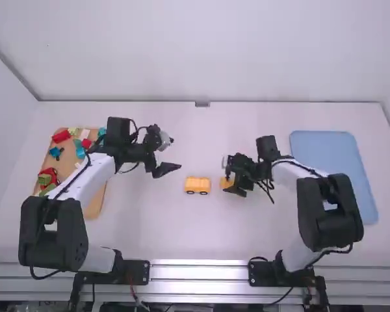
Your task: Assemble lego blocks to make yellow taxi
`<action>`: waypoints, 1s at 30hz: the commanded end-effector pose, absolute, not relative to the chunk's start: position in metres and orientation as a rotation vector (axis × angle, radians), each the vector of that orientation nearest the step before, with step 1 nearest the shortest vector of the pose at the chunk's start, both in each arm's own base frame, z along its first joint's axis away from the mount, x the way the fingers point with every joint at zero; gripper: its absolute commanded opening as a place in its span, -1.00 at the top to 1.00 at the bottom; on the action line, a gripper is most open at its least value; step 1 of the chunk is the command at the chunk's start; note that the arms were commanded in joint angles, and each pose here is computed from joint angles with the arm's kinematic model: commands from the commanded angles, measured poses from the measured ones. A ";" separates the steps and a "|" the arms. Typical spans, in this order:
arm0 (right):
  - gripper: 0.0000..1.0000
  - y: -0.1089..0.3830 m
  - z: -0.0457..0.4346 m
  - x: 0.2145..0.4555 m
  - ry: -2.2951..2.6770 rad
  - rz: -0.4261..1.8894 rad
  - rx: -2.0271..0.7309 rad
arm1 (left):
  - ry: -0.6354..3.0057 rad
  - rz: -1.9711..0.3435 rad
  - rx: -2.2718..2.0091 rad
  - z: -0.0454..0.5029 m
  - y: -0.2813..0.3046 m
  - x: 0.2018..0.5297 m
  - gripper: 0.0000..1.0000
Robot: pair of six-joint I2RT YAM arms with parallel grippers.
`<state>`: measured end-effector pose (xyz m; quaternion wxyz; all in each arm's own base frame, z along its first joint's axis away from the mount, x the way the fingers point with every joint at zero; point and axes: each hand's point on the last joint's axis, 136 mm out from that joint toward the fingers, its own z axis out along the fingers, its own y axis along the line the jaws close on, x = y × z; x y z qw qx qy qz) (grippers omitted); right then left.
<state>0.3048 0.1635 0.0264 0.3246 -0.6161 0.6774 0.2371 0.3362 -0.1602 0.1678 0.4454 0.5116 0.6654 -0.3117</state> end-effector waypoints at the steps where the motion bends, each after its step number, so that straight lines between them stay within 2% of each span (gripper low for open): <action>1: -0.97 0.168 0.032 0.289 1.647 0.797 -1.527 | 1.433 -0.807 1.380 0.179 -0.171 0.319 -0.98; 10: -1.00 0.154 -0.010 0.297 1.637 0.858 -1.426 | 1.353 -0.872 1.379 0.177 -0.175 0.305 -0.98; 12: -0.93 0.154 -0.013 0.296 1.604 0.869 -1.435 | 1.377 -0.878 1.363 0.175 -0.175 0.306 -0.98; 15: -0.68 0.150 -0.017 0.295 1.565 0.869 -1.443 | 1.403 -0.898 1.338 0.172 -0.175 0.307 -0.98; 16: -0.67 0.150 -0.017 0.295 1.565 0.868 -1.443 | 1.403 -0.898 1.338 0.172 -0.175 0.306 -0.98; 19: -0.33 0.147 -0.019 0.296 1.580 0.861 -1.439 | 1.405 -0.897 1.341 0.167 -0.175 0.304 -0.98; 21: -0.26 0.147 -0.019 0.296 1.578 0.859 -1.440 | 1.408 -0.902 1.339 0.166 -0.175 0.303 -0.98; 22: -0.03 0.147 -0.022 0.298 1.586 0.842 -1.453 | 1.409 -0.906 1.338 0.165 -0.175 0.302 -0.98; 23: 0.10 0.147 -0.025 0.297 1.596 0.831 -1.467 | 1.413 -0.909 1.337 0.164 -0.175 0.301 -0.98; 27: 0.29 0.151 -0.027 0.295 1.599 0.832 -1.490 | 1.425 -0.922 1.330 0.161 -0.175 0.299 -0.99; 30: 0.33 0.153 -0.029 0.294 1.600 0.826 -1.506 | 1.434 -0.929 1.328 0.158 -0.175 0.297 -0.98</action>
